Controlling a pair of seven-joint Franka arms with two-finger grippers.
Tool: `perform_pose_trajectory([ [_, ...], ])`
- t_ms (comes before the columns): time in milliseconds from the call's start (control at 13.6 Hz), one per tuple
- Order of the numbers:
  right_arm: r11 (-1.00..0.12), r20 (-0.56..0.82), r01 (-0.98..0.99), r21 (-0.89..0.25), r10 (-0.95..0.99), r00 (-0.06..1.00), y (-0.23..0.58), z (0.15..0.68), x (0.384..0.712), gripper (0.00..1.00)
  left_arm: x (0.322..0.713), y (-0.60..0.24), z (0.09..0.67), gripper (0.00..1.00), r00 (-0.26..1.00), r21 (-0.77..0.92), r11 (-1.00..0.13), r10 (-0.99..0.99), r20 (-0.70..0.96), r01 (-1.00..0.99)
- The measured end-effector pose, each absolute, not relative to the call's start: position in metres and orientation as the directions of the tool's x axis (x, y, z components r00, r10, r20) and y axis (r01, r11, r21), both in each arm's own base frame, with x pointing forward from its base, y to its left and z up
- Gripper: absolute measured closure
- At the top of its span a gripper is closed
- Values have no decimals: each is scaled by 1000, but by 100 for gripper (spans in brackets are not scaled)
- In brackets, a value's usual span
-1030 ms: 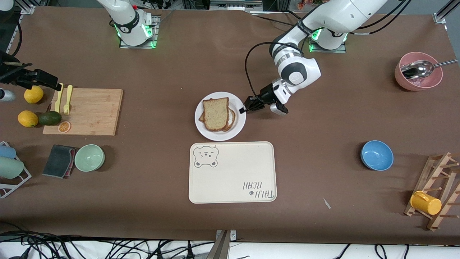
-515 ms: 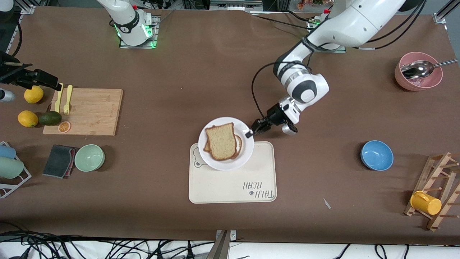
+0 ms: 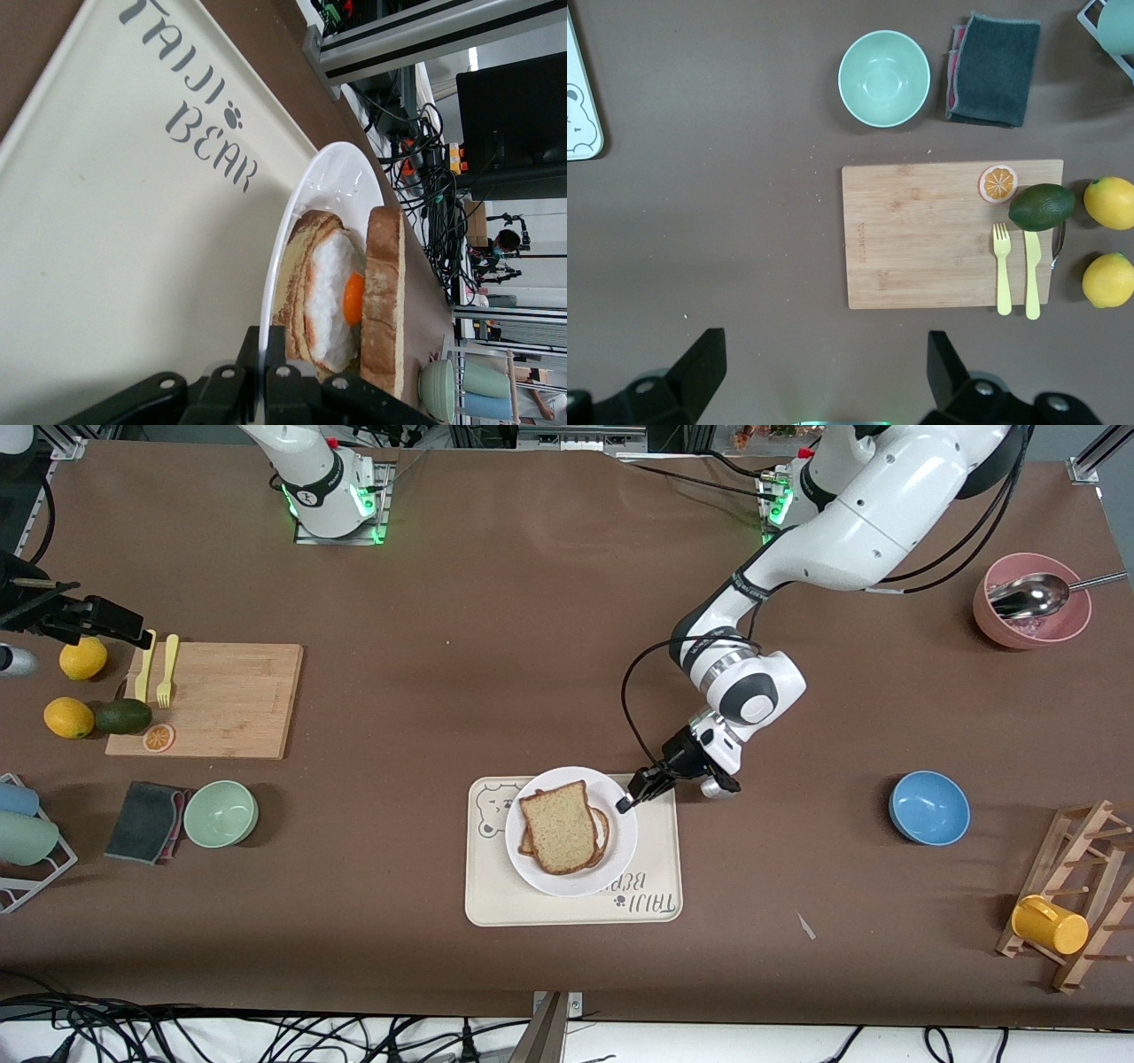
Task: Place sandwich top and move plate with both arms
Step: 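Slide the plate with the left gripper onto the cream tray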
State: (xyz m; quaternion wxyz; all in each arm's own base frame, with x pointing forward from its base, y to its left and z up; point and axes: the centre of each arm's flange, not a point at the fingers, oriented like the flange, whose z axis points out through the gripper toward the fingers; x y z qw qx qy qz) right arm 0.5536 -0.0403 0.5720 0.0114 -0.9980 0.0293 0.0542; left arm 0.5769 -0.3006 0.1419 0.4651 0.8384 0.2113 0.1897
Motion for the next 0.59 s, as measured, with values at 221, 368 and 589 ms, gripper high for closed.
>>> perform_pose_trajectory([
  [221, -998, -109, -60, -20, -57, 992, -40, 572, 554, 0, 573, -305, 128, 95, 845, 855, -484, 523, 113, 185],
  [368, -998, -109, -60, -20, -57, 992, -40, 572, 554, 0, 573, -307, 123, 95, 846, 853, -487, 521, 113, 186],
  [589, -998, -109, -60, -20, -57, 992, -40, 572, 554, 0, 577, -302, 120, 91, 842, 850, -493, 526, 121, 186],
])
